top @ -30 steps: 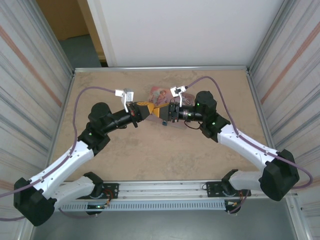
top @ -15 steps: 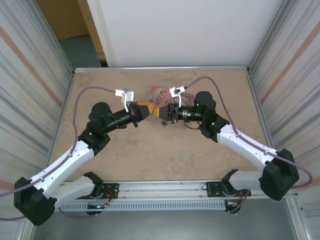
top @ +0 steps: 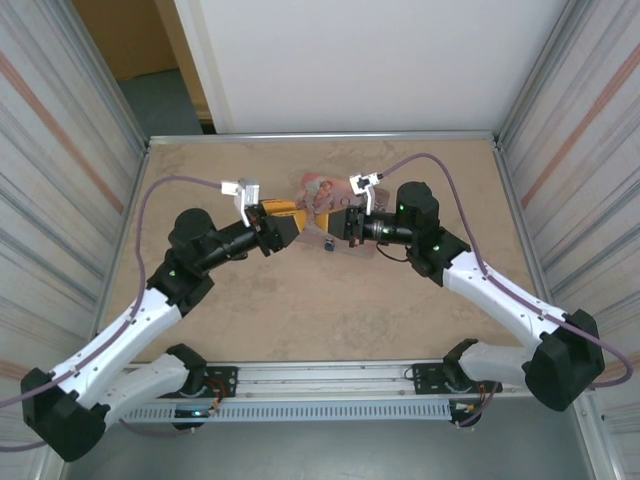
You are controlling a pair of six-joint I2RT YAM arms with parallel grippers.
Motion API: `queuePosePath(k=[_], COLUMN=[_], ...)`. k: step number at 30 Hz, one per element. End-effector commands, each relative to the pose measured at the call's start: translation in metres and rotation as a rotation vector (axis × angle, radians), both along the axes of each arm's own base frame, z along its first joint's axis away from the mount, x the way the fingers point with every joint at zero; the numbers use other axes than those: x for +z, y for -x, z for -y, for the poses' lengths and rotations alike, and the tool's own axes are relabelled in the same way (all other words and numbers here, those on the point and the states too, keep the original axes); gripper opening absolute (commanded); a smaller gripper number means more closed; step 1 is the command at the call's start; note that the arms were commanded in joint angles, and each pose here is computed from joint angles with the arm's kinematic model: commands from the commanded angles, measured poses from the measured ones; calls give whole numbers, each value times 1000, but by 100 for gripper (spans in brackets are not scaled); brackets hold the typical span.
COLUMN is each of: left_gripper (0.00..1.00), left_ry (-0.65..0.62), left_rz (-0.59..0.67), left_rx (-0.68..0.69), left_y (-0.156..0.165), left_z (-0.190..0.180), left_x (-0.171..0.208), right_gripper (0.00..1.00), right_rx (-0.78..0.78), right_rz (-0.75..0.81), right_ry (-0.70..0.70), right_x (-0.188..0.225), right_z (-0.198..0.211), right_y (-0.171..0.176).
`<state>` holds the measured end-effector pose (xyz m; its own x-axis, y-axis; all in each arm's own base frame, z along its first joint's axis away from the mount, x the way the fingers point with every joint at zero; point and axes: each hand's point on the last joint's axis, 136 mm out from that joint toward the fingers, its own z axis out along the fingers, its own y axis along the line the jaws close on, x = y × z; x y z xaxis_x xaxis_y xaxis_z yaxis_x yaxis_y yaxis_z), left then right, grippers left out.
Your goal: Unlock the padlock with the key
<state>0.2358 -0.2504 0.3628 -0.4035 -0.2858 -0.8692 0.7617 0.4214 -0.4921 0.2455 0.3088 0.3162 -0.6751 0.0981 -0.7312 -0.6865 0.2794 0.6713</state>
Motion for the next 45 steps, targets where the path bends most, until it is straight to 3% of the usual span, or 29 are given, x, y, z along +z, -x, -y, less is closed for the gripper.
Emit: queuePosePath(k=[1,7,15,23,37,45], left_gripper=[66,70,71,71,72,72], left_ry=[-27,-125,-234,-278,-284,-302], left_rz=[32,-35,-211,-337,-444,-475], left_rx=[90,200,283,273,214,198], left_y=[1,2,-3,-13,-27,-34], left_z=[-19,-42,-57,-47,-24,-16], left_x=[7,-28,-114,-172,-211,-223], right_gripper=[0,0,0,0,0,0], right_rx=[-37,-83,-123,-133,-140,-139], right_rz=[15,-5,-82,-39,-122,-181], right_ry=[108,205,297,357,333,319], right_x=[-21,-52,-99,-132,-169,-189], right_z=[15,34,51,59,71,72], right_y=[-1,-10,-32,-54,-100,-109])
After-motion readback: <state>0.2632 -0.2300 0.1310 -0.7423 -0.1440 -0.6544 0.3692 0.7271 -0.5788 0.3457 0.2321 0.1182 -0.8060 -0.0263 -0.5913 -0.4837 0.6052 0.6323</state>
